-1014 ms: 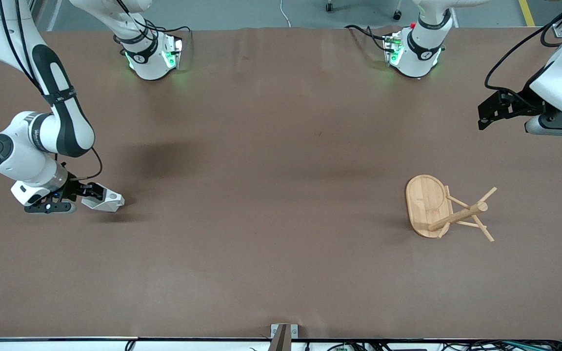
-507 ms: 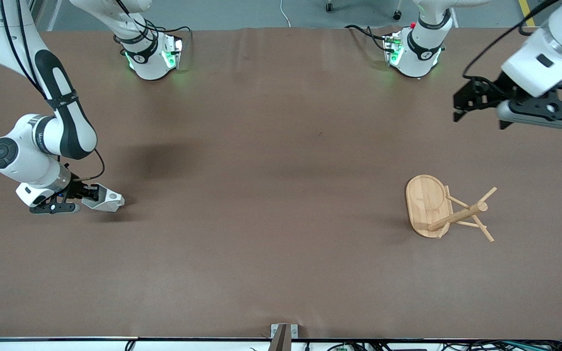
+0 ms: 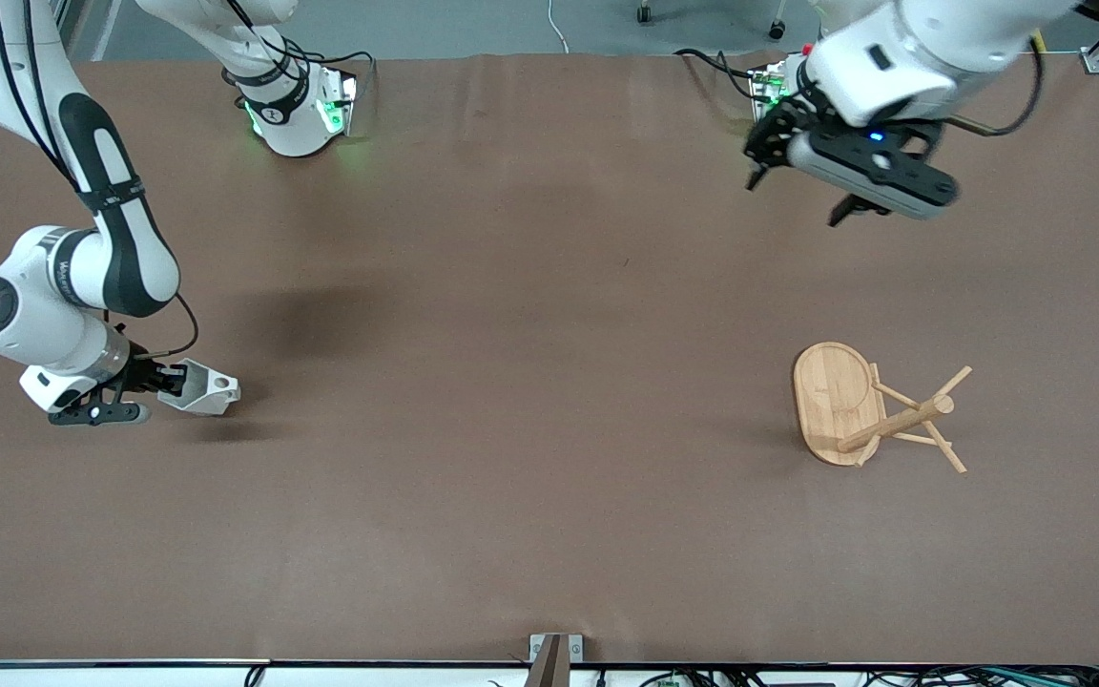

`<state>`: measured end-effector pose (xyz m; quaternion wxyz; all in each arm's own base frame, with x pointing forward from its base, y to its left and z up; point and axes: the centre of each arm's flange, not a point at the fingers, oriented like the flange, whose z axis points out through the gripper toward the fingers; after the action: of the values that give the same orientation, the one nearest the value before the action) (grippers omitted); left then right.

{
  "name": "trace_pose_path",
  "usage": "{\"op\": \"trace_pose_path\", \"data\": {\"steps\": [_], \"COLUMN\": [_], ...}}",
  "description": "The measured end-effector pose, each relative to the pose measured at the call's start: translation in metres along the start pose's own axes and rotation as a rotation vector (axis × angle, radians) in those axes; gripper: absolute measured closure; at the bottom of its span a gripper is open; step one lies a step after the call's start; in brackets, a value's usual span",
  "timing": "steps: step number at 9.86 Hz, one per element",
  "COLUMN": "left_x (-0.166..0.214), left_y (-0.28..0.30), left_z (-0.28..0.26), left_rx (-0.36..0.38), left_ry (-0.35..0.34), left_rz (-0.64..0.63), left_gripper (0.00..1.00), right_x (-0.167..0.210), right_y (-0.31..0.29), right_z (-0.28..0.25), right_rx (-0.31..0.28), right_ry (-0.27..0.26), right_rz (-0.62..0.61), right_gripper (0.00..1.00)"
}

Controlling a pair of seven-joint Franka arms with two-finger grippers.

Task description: Hang cup on rack

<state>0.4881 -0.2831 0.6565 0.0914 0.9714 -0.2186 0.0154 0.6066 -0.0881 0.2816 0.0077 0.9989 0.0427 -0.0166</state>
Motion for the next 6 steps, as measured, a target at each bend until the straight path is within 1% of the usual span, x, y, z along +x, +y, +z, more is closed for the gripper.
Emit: {"op": "trace_pose_path", "data": {"steps": [1,2,3,4,5,6], "left_x": [0.0,0.001,0.006,0.012,0.017,0.022], "left_y": [0.026,0.05,0.073,0.097,0.123,0.146], "left_z": [0.011,0.023,0.035,0.048,0.063,0.079], "left_rx": [-0.007,-0.017,-0.03,-0.049,-0.068,-0.092], "left_ry": [-0.02,-0.032,-0.02,0.01,0.036,0.063], "left_rz": [0.047,0.092,0.132,0.182,0.252,0.329], "left_gripper": [0.0,0.0,0.0,0.0,0.0,0.0], "right_x": [0.016,0.027,0.031,0.032,0.029,0.026], "right_y": [-0.017,-0.041,-0.063,-0.083,-0.109,-0.138], "right_z": [-0.034,-0.067,-0.092,-0.105,-0.107,-0.107], "right_rx": [0.044,0.144,0.264,0.38,0.506,0.635], "right_ry": [-0.011,-0.016,-0.019,-0.027,-0.056,-0.096], "right_rz": [-0.008,0.006,0.028,0.043,0.046,0.034], "right_gripper": [0.95,0.95,0.95,0.95,0.95,0.95]}}
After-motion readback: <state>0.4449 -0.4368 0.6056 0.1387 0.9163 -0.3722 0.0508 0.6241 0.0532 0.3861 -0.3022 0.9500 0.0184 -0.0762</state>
